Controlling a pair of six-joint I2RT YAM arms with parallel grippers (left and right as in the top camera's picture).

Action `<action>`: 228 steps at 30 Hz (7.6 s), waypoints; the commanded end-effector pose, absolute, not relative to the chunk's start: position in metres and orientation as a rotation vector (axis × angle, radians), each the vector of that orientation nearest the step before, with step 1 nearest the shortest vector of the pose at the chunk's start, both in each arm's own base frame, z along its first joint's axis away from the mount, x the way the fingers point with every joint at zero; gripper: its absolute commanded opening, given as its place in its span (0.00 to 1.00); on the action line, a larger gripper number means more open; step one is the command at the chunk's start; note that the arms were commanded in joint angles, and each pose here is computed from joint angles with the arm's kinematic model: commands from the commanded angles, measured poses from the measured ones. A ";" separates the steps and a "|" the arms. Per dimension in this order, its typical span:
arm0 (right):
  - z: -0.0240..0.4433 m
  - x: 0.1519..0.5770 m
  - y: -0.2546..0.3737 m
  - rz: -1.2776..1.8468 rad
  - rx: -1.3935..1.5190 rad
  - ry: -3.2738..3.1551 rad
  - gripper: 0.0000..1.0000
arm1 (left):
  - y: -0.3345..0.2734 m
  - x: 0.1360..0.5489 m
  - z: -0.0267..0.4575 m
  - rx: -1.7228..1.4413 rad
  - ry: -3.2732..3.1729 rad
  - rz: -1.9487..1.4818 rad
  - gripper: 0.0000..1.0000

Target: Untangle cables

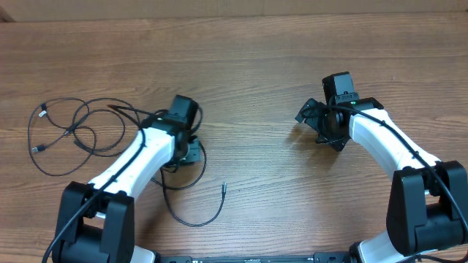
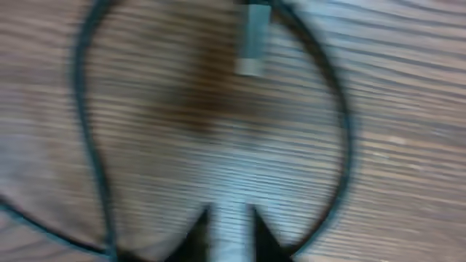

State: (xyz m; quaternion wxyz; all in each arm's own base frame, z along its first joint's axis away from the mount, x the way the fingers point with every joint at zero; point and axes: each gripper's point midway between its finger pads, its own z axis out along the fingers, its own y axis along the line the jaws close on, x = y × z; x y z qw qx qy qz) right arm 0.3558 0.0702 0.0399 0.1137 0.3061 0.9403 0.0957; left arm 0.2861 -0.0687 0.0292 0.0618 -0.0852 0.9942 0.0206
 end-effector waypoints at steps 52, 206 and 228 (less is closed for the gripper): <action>0.051 0.362 0.068 0.288 0.884 2.721 1.00 | -0.145 0.270 0.078 0.344 3.085 -0.294 0.09; 0.051 0.362 0.068 0.288 0.884 2.721 1.00 | -0.146 0.363 -0.040 -0.105 3.059 -0.070 0.11; 0.051 0.362 0.068 0.288 0.884 2.721 1.00 | -0.146 0.363 -0.040 -0.114 3.064 -0.081 0.59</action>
